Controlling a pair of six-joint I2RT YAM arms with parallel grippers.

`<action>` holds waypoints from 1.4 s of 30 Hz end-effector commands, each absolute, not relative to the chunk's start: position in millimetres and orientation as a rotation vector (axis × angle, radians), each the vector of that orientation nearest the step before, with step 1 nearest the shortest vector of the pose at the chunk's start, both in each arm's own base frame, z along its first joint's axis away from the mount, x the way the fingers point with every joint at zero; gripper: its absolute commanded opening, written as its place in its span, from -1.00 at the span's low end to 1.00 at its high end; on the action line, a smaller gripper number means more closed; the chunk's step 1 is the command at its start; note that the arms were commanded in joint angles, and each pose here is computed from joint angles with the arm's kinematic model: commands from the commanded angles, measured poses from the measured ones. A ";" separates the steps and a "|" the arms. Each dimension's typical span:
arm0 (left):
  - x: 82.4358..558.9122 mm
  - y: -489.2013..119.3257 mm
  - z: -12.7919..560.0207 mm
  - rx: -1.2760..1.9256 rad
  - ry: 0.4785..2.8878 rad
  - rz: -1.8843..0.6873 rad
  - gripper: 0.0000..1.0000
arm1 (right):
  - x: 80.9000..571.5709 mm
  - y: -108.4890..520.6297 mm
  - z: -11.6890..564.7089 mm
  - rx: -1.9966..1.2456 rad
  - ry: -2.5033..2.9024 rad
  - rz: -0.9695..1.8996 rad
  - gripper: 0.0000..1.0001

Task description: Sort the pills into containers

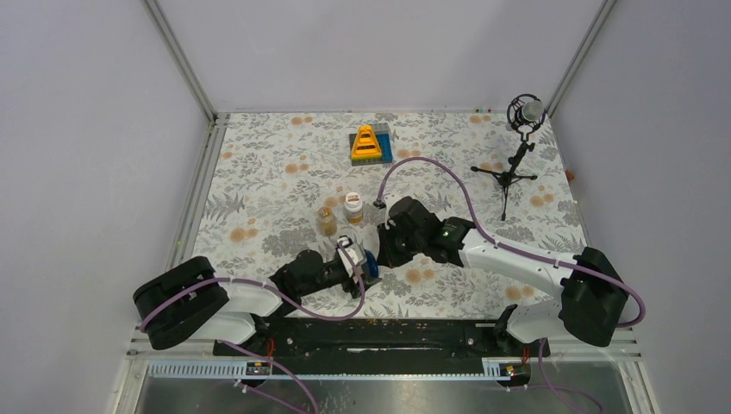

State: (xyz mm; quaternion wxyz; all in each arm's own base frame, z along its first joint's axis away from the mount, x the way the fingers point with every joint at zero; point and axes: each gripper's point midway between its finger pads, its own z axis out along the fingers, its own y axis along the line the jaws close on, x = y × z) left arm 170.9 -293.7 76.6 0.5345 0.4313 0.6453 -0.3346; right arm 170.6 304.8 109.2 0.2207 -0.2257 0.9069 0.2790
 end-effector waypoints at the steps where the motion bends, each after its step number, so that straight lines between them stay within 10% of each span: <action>1: 170.4 -319.0 173.3 0.917 1.206 -0.914 -0.95 | 181.0 305.2 106.1 -0.678 2.471 0.696 -0.82; 13: 166.1 -321.0 175.8 0.942 1.189 -0.929 -1.00 | 196.0 295.5 111.1 -0.632 2.449 0.571 -0.24; 19: 168.7 -321.4 177.2 0.930 1.193 -0.924 -0.98 | 184.5 310.6 116.0 -0.621 2.468 0.710 -0.45; 24: 176.3 -318.2 177.3 0.876 1.234 -0.908 -0.30 | 182.6 306.9 121.7 -0.613 2.454 0.716 -1.00; 31: 191.3 -307.9 177.9 0.785 1.315 -0.848 0.93 | 207.0 273.7 142.4 -0.631 2.365 0.458 -1.00; 42: 228.4 -282.2 205.4 0.398 1.557 -0.781 0.97 | 239.3 227.4 159.2 -0.638 2.291 0.062 -1.00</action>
